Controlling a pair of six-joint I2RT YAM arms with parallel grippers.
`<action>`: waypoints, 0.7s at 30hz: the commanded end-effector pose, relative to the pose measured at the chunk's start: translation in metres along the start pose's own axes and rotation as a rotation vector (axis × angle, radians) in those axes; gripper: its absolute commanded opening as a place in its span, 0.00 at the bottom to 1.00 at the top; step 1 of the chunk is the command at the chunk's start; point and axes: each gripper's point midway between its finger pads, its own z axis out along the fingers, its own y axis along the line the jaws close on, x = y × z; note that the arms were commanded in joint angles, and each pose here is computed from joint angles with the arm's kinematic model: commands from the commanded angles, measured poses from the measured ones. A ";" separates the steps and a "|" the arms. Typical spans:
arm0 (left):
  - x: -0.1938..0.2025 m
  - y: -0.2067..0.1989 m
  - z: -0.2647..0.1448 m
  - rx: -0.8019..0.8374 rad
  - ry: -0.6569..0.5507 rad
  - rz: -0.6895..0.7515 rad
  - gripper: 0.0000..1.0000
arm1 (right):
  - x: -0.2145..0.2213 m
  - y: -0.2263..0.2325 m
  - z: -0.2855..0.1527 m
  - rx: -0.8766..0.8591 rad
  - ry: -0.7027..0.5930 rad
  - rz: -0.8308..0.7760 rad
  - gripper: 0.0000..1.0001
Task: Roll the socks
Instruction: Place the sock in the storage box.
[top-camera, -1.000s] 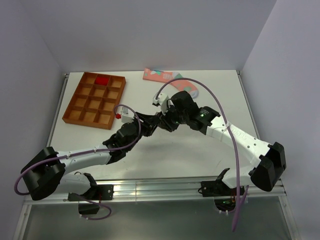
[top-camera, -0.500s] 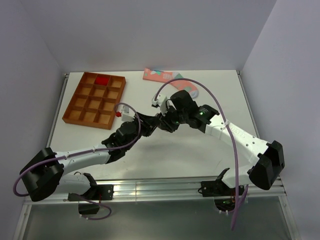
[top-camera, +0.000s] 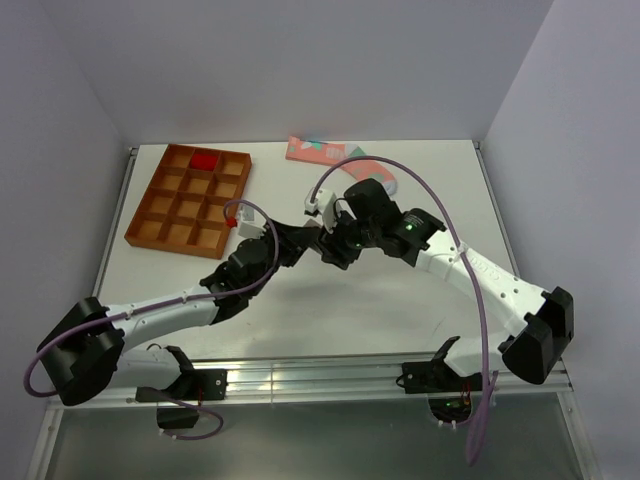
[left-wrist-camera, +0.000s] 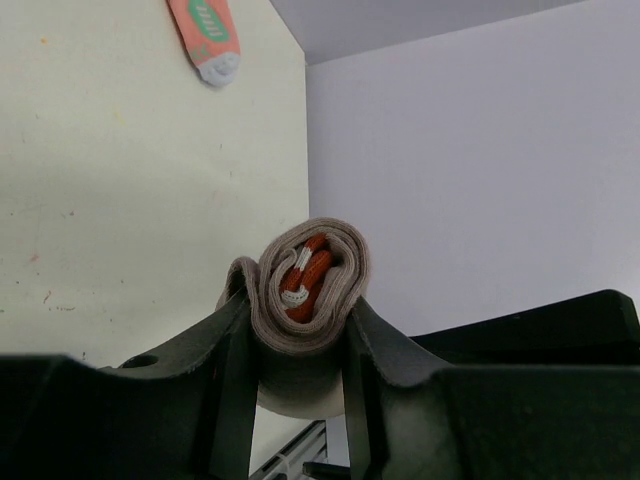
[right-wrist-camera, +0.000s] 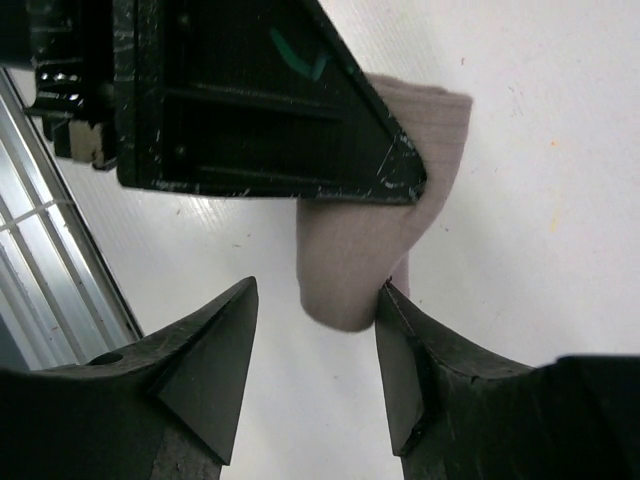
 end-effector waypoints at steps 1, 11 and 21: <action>-0.032 -0.029 -0.002 0.062 -0.123 0.013 0.00 | -0.008 0.014 -0.021 -0.037 -0.041 -0.029 0.58; -0.065 -0.031 0.003 0.050 -0.162 0.073 0.00 | -0.002 -0.012 -0.041 0.027 -0.053 0.001 0.59; -0.208 -0.035 0.037 0.047 -0.287 0.235 0.00 | 0.011 -0.082 -0.076 0.229 -0.070 0.060 0.61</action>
